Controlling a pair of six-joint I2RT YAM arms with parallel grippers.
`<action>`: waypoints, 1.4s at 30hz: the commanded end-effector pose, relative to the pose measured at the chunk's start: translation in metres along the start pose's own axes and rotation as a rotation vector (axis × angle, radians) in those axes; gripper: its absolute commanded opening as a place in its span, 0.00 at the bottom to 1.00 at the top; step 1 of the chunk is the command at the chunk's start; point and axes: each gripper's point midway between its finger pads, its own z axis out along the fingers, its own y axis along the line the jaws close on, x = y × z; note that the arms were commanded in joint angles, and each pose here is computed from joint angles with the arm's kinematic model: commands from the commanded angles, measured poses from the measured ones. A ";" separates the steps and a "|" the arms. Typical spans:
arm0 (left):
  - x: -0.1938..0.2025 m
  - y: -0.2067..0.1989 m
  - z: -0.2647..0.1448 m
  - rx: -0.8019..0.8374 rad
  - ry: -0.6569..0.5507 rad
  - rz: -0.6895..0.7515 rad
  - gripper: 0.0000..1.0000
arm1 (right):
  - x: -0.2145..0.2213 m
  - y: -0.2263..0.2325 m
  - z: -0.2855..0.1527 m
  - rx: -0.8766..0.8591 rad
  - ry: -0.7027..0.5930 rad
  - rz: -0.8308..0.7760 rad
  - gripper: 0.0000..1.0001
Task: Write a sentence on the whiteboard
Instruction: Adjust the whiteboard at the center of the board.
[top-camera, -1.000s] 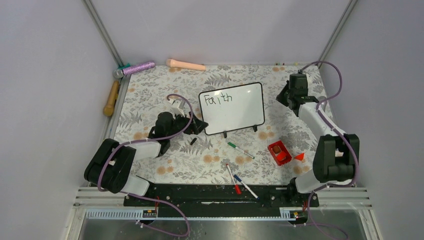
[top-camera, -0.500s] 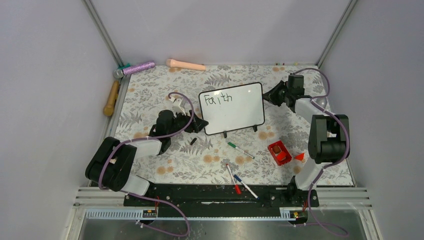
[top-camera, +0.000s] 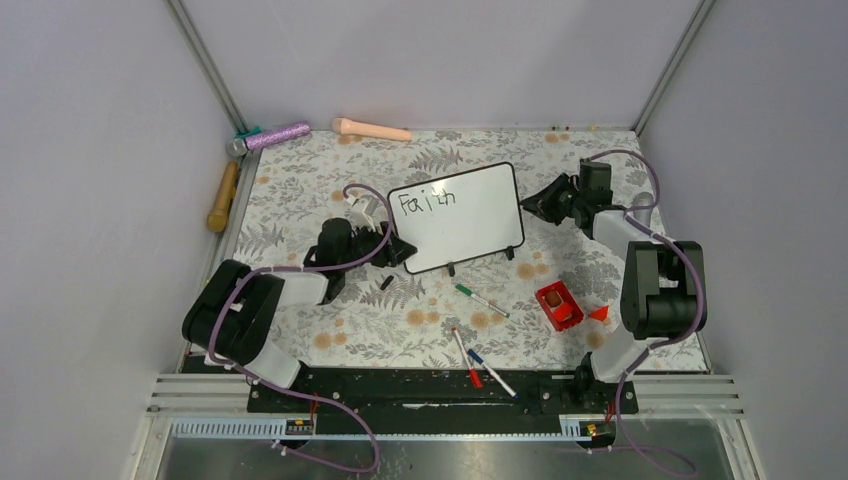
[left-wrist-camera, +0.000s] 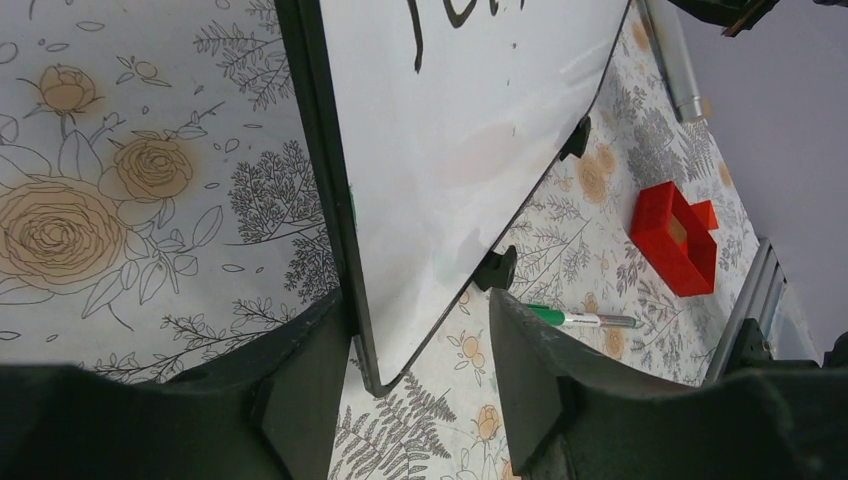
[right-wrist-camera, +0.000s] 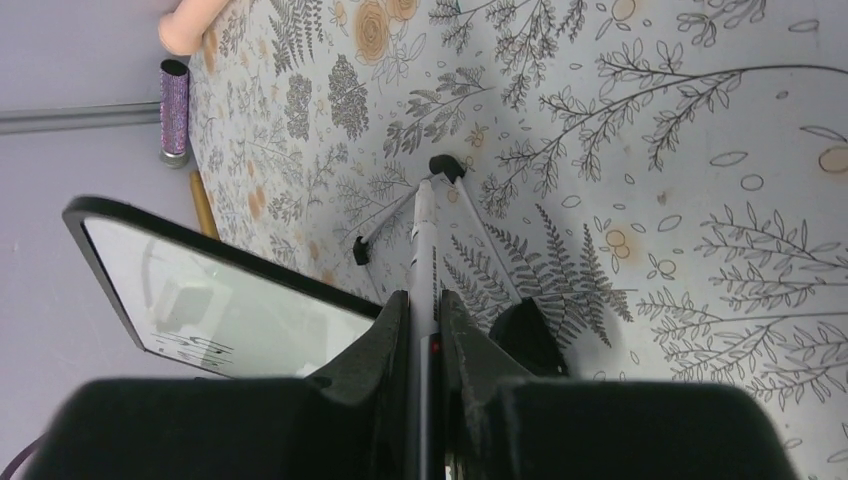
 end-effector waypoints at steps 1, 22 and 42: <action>-0.023 -0.032 0.008 0.139 -0.048 0.068 0.50 | 0.013 0.022 -0.018 -0.094 0.029 -0.019 0.00; -0.019 -0.036 0.018 0.118 -0.010 0.157 0.49 | 0.043 0.014 -0.041 -0.099 0.085 -0.037 0.00; -0.025 -0.036 0.045 0.140 0.037 0.158 0.46 | -0.047 0.028 0.026 -0.110 0.095 0.088 0.00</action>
